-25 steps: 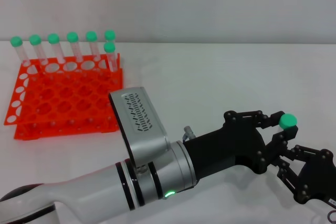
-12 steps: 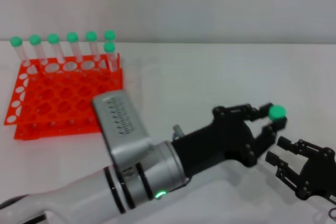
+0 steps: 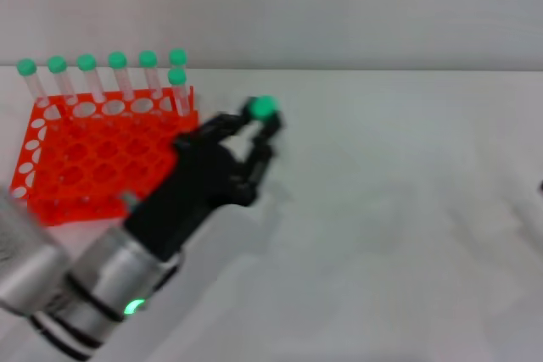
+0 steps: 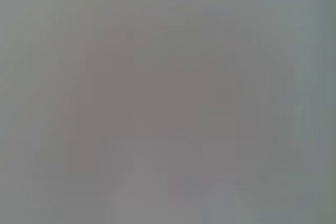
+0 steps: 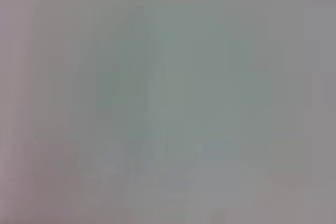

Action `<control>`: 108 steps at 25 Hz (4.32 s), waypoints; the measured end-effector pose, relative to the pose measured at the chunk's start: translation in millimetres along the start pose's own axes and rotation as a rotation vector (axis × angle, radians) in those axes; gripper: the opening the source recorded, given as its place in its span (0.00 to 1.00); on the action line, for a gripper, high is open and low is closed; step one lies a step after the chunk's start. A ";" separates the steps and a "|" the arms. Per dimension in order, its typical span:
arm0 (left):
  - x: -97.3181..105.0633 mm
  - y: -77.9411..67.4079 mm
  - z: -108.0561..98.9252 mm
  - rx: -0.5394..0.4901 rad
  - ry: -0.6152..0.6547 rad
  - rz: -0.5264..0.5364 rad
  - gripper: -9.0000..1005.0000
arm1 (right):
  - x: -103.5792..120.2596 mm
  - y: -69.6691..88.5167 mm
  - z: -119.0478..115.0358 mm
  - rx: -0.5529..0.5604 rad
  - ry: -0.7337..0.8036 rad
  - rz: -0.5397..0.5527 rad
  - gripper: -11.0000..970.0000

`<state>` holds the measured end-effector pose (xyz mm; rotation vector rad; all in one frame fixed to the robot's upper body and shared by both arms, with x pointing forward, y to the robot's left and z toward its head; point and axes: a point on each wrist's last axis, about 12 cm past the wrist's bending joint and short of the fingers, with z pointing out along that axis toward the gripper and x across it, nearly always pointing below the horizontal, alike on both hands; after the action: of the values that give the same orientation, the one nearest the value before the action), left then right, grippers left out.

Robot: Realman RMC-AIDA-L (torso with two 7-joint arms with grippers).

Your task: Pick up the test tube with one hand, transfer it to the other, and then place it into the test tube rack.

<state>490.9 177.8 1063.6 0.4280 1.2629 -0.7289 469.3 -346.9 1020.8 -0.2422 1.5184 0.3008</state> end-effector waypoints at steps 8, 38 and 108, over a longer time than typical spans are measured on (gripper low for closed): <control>-6.5 43.6 -44.7 -0.248 -0.097 0.025 0.29 | -14.1 -22.0 -0.1 0.142 -0.094 -0.002 0.90; -0.6 115.0 16.3 -0.476 0.112 0.040 0.33 | -18.6 -11.6 27.0 0.090 -0.119 0.064 0.90; -7.3 38.3 -219.0 -0.852 -0.154 -0.054 0.88 | -6.2 -16.6 1.2 0.205 -0.089 0.060 0.90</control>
<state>363.2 351.1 1007.9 -0.3529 1.3146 -0.2100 475.9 -362.4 1026.5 -0.0205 1.4582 0.1985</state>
